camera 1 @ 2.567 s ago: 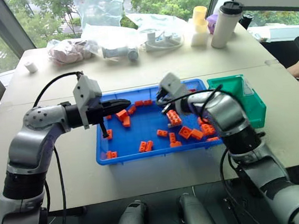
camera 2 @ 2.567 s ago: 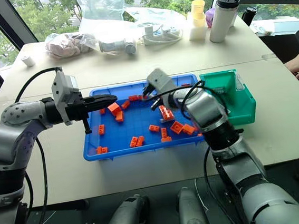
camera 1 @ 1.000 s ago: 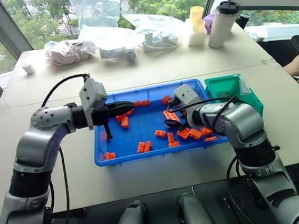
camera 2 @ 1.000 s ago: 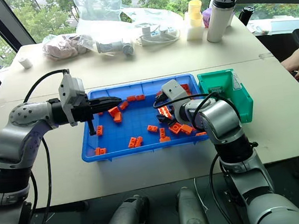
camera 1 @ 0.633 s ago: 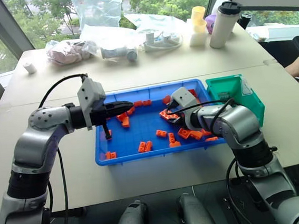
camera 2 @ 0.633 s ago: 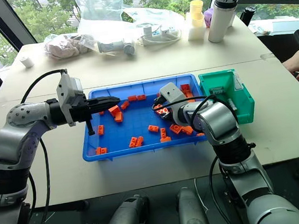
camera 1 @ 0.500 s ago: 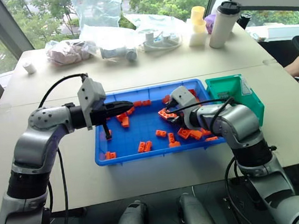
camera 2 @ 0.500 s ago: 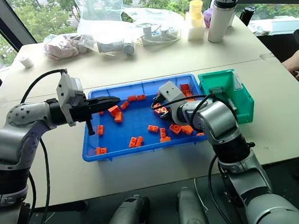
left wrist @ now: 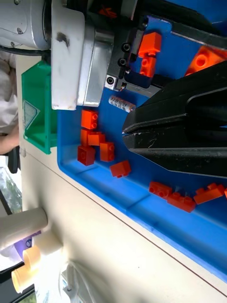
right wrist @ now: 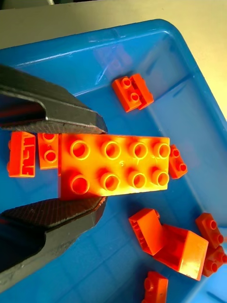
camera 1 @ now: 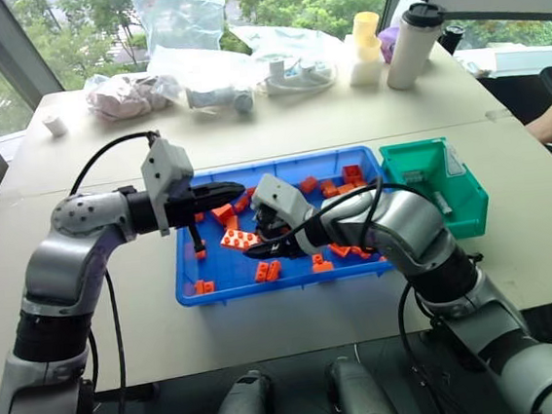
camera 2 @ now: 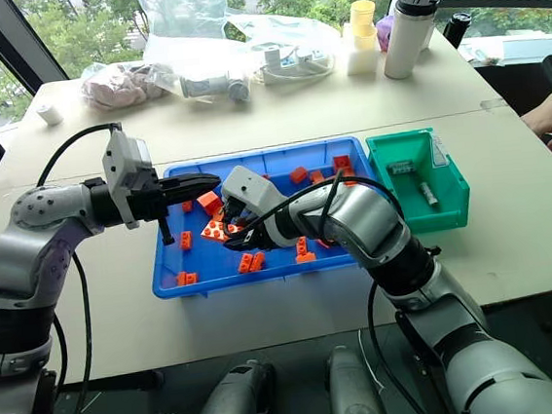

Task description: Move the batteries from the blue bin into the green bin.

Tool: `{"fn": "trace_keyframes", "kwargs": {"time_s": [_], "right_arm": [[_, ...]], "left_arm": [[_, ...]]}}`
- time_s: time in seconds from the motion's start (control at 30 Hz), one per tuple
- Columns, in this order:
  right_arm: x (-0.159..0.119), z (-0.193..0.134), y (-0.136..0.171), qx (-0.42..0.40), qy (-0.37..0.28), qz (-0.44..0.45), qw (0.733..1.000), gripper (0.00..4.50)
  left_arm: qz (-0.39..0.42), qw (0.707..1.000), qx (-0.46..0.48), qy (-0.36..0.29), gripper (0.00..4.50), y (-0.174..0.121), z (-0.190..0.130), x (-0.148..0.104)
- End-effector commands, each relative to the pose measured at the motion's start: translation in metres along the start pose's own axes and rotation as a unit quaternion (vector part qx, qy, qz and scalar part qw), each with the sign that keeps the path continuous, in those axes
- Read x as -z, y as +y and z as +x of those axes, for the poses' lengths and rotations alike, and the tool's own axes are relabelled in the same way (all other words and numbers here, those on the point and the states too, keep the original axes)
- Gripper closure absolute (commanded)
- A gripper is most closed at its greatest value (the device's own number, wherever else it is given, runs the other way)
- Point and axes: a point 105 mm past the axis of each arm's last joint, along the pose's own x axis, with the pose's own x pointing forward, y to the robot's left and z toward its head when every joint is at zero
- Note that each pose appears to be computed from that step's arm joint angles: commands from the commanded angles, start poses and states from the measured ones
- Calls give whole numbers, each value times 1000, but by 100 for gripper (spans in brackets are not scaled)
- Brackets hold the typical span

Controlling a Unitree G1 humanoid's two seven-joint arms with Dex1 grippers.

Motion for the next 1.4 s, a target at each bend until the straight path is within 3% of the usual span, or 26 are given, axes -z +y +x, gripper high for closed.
{"fn": "trace_keyframes", "kwargs": {"time_s": [0.03,0.07,0.23,0.43,0.97,1.07,1.23,1.4], "right_arm": [[-15,-14,-22,49,-16,-31,998,33],[-15,-19,-29,64,-18,-29,997,7],[9,-76,-68,159,14,-47,986,7],[49,-104,-81,187,65,-41,979,7],[74,-83,-85,181,97,-37,978,7],[77,-76,-88,182,108,-48,976,93],[60,-76,-89,190,87,-48,977,347],[18,-116,-103,251,15,-30,967,347]], "left_arm": [[22,1000,-10,-17,450,2,-5,-13],[23,1000,-11,-17,450,2,-6,-13],[20,1000,-13,-16,450,0,-7,-12],[18,1000,-8,-20,450,0,-2,-11],[20,1000,2,-19,450,-1,1,-12],[20,1000,2,-17,450,-1,0,-11],[20,1000,0,-17,450,-2,0,-10],[21,1000,-2,-17,450,-1,0,-10]]}}
